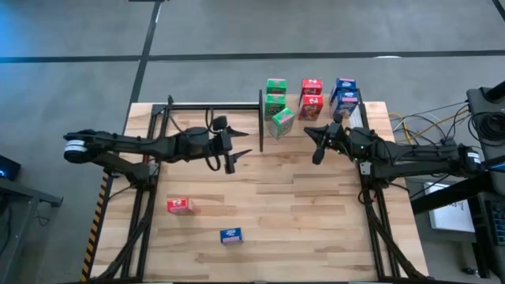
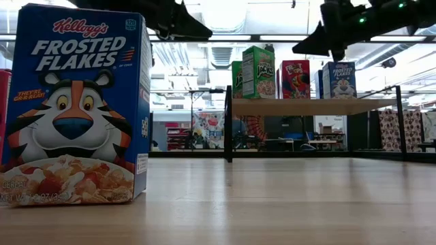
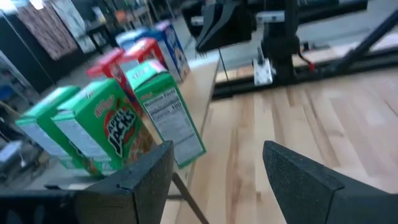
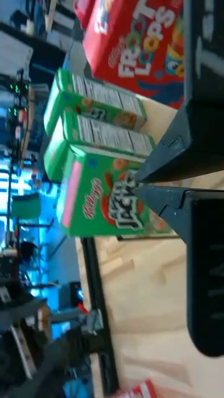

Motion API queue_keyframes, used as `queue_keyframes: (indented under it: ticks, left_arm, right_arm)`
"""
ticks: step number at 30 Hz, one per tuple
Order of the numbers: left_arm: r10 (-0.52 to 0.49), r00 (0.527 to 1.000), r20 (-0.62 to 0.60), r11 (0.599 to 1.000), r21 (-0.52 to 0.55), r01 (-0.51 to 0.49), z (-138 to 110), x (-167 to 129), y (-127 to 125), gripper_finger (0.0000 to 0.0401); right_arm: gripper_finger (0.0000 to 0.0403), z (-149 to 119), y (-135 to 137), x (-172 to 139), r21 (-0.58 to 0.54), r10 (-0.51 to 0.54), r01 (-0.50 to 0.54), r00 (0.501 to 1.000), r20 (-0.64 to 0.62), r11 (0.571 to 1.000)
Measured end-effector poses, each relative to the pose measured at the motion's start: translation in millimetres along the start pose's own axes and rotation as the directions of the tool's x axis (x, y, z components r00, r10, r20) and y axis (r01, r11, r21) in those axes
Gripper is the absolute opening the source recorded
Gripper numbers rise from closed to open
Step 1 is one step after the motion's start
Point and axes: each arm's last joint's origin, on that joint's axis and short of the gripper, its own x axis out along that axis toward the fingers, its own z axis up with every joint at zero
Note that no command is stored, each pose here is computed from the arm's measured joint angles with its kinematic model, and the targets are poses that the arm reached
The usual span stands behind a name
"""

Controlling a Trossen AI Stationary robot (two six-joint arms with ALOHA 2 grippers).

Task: Stack cereal on shelf
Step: Put the top green cereal box on the shelf aligned with other green cereal boxes

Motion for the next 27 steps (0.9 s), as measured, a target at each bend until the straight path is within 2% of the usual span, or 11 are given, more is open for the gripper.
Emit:
queue_keyframes:
  ticks: [6, 14, 18, 22, 27]
  left_arm:
    - [0.026, 0.997, 0.078, 1.0, 0.007, -0.026, -18.6, 4.8, -5.8, 0.0231]
    - [0.021, 0.989, 0.146, 1.0, -0.007, -0.02, -27.5, 17.5, -11.7, 0.022]
    - [0.021, 0.988, 0.152, 1.0, -0.005, -0.021, -31.7, 24.8, -13.9, 0.0169]
    - [0.029, 0.987, 0.157, 1.0, -0.005, -0.028, -33.2, 31.5, -14.2, 0.0096]
    - [0.042, 0.986, 0.161, 0.999, -0.01, -0.041, -35.6, 40.5, -13.0, 0.0015]
  right_arm:
    - [0.0012, 1.6, -4.2, 9.1, 0.022, -0.051, 0.05, 0.998, 0.035, 0.999]
    - [0.0012, 14.7, -8.5, 22.1, 0.039, -0.089, 0.088, 0.996, 0.018, 0.995]
    - [0.0012, 21.5, -7.6, 28.4, 0.031, -0.094, 0.094, 0.996, -0.006, 0.995]
    - [0.0012, 25.0, -8.0, 33.2, 0.033, -0.139, 0.14, 0.99, -0.021, 0.99]
    - [0.0012, 23.1, -7.9, 37.3, 0.027, -0.147, 0.148, 0.988, -0.037, 0.989]
